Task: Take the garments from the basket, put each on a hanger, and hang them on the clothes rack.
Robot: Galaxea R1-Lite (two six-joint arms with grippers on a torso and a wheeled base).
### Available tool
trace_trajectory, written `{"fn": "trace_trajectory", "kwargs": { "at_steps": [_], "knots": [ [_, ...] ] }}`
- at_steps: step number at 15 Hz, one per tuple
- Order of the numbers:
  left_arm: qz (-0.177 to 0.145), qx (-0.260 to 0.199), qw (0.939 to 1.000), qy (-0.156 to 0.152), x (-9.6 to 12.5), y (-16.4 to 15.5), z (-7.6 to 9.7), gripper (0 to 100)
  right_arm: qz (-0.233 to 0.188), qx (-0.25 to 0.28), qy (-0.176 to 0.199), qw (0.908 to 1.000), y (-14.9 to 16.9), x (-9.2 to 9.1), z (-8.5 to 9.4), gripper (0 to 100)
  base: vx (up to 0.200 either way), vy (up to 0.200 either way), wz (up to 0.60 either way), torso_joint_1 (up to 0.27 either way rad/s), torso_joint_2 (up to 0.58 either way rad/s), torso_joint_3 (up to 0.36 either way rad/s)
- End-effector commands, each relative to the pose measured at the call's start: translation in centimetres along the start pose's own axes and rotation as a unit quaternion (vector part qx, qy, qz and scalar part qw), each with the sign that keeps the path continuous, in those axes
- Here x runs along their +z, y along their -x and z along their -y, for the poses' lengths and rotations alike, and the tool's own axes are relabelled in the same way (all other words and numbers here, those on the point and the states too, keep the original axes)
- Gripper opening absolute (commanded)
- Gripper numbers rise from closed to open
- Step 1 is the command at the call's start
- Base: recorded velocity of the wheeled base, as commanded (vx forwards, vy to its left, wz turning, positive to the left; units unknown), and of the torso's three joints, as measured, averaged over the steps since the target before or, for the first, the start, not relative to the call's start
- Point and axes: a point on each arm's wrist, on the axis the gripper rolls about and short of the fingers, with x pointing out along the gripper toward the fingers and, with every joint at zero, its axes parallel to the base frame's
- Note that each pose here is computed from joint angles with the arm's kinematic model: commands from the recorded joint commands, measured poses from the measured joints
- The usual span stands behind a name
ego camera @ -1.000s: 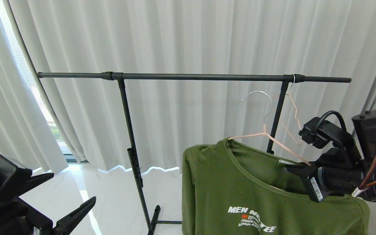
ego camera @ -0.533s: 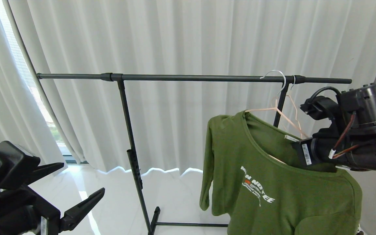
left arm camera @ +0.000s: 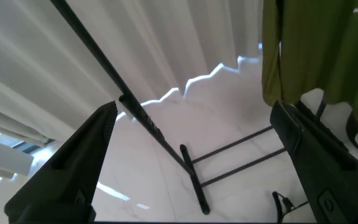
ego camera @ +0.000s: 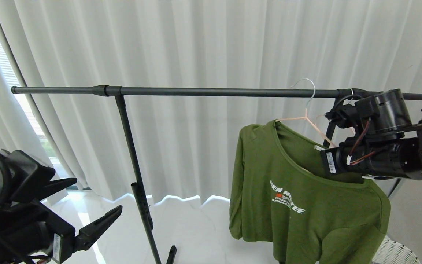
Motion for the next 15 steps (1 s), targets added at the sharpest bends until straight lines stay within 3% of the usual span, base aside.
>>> {"fn": "trace_trajectory", "kwargs": {
  "at_steps": [1, 4, 10, 15],
  "knots": [
    [-0.001, 0.0, 1.0, 0.0, 0.0, 0.0, 0.0, 100, -0.005, -0.005, 0.0, 1.0, -0.5, -0.1, 0.0, 0, 0.2, 0.0, 0.0, 0.002, 0.01, 0.002],
    [-0.001, -0.001, 1.0, 0.0, 0.0, -0.1, 0.0, 100, -0.006, -0.011, 0.001, 0.9999, -0.7, -0.2, 0.0, 0, 0.2, 0.0, 0.0, 0.004, 0.0, 0.002],
    [0.001, -0.016, 0.9998, -0.006, -0.1, 0.0, 0.5, 100, -0.01, -0.034, -0.007, 0.9993, -2.2, 0.5, 1.0, 0, 0.0, 0.0, 0.0, 0.0, 0.0, 0.0],
    [0.001, -0.021, 0.9997, -0.008, -0.1, -0.1, 0.6, 100, -0.023, -0.052, 0.012, 0.9983, -5.0, 0.9, 0.2, 0, 0.0, 0.0, 0.0, 0.0, 0.0, 0.0]
  ]
}}
